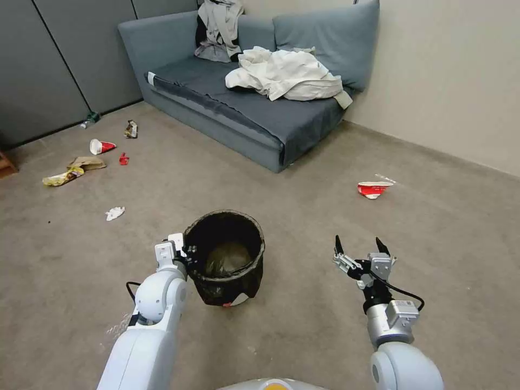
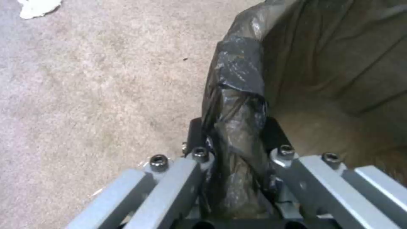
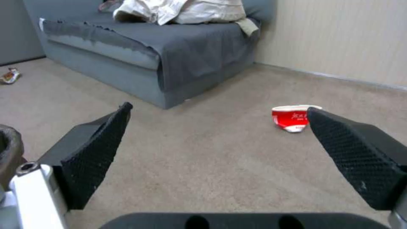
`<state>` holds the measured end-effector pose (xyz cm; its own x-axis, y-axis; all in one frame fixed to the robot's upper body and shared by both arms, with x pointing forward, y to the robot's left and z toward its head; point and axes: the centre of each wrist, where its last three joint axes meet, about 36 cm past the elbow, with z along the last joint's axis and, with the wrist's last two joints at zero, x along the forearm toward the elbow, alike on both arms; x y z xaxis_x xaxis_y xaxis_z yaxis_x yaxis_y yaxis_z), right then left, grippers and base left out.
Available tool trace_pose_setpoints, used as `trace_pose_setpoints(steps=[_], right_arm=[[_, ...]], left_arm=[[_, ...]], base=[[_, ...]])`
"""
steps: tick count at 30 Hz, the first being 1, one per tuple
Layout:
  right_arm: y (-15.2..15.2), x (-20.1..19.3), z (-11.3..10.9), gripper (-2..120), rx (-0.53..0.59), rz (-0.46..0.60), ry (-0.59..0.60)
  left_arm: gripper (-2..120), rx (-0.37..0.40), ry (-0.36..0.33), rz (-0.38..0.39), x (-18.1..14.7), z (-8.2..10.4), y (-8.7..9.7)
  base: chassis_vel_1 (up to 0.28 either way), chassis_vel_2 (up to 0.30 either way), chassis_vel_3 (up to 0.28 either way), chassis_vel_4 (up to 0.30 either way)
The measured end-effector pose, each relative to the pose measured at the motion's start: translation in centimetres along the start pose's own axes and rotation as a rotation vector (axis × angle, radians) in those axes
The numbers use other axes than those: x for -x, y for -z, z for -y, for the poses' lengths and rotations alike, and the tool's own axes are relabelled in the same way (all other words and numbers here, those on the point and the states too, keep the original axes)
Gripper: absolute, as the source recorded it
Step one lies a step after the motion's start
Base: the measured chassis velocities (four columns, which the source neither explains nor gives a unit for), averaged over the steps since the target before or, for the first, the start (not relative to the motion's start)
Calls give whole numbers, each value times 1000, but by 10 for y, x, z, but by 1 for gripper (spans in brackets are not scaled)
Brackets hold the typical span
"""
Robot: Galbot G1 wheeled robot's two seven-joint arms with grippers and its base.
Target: Pick up the trash can from the floor.
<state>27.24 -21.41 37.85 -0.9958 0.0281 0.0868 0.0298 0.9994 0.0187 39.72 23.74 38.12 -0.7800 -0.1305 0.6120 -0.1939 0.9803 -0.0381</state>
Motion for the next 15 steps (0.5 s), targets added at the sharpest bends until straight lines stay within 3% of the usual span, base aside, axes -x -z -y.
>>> trace_pose_setpoints(steps=[7, 11, 13, 14, 15], right_arm=[[0, 1, -1, 100, 2, 1, 4], [0, 1, -2, 100, 1, 1, 5], [0, 1, -1, 100, 1, 1, 4], [0, 1, -1, 100, 0, 1, 4], [0, 1, -1, 100, 0, 1, 4]], left_arm=[[7, -1, 3, 2, -2, -3, -3], [7, -16, 0, 42, -5, -3, -7], [7, -30, -21, 96, -7, -4, -10], [5, -34, -46, 161, -11, -5, -9], [5, -34, -46, 161, -11, -5, -9]], base=[[0, 0, 0, 0], [0, 0, 0, 0], [0, 0, 0, 0], [0, 0, 0, 0], [0, 0, 0, 0]])
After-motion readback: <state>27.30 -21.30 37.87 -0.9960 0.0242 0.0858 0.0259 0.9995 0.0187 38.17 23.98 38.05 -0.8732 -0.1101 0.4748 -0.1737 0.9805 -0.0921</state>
